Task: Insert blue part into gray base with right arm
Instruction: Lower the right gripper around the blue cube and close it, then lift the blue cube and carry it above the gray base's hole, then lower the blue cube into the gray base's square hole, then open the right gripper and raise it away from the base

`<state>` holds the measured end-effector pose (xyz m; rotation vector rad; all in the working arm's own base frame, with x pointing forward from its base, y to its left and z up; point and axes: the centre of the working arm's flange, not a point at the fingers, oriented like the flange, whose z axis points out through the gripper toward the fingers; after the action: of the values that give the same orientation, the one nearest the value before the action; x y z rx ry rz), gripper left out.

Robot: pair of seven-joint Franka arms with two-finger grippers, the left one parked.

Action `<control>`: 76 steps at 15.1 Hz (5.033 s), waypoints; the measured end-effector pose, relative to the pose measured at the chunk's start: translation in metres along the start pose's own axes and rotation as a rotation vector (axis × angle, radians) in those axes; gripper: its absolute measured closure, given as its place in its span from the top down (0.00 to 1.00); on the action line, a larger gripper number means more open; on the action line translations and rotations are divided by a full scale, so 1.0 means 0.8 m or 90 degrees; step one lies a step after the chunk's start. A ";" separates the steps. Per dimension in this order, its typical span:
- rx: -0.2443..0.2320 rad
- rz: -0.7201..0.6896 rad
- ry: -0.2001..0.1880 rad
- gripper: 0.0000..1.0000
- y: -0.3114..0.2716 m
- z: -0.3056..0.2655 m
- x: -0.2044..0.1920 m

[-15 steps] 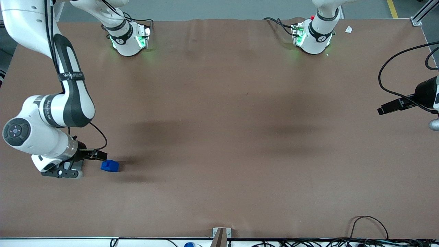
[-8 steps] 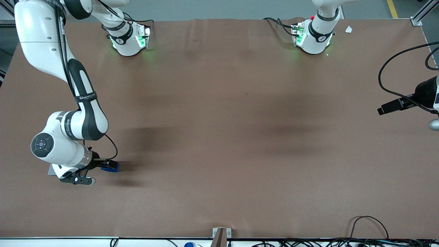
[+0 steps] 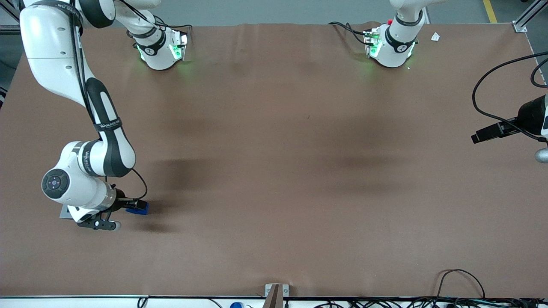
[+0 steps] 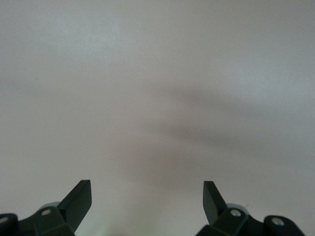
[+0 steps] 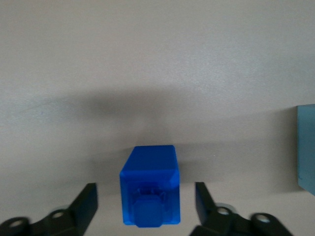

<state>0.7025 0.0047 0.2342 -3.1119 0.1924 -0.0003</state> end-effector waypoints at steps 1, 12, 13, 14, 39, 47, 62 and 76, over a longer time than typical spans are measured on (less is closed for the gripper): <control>0.000 0.000 -0.001 0.68 0.002 0.001 0.000; -0.001 -0.040 0.010 0.51 0.016 -0.035 0.013; 0.000 -0.035 0.012 0.51 0.023 -0.056 0.017; 0.000 -0.032 0.012 0.51 0.034 -0.078 0.020; 0.009 -0.050 -0.017 0.51 0.247 -0.117 0.013; 0.003 -0.045 0.004 0.51 0.249 -0.100 0.025; -0.006 -0.029 0.051 0.79 0.273 -0.086 0.035; 0.042 -0.054 -0.044 1.00 0.235 -0.217 -0.002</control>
<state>0.6777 -0.1856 0.4030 -3.0462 0.0570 0.0976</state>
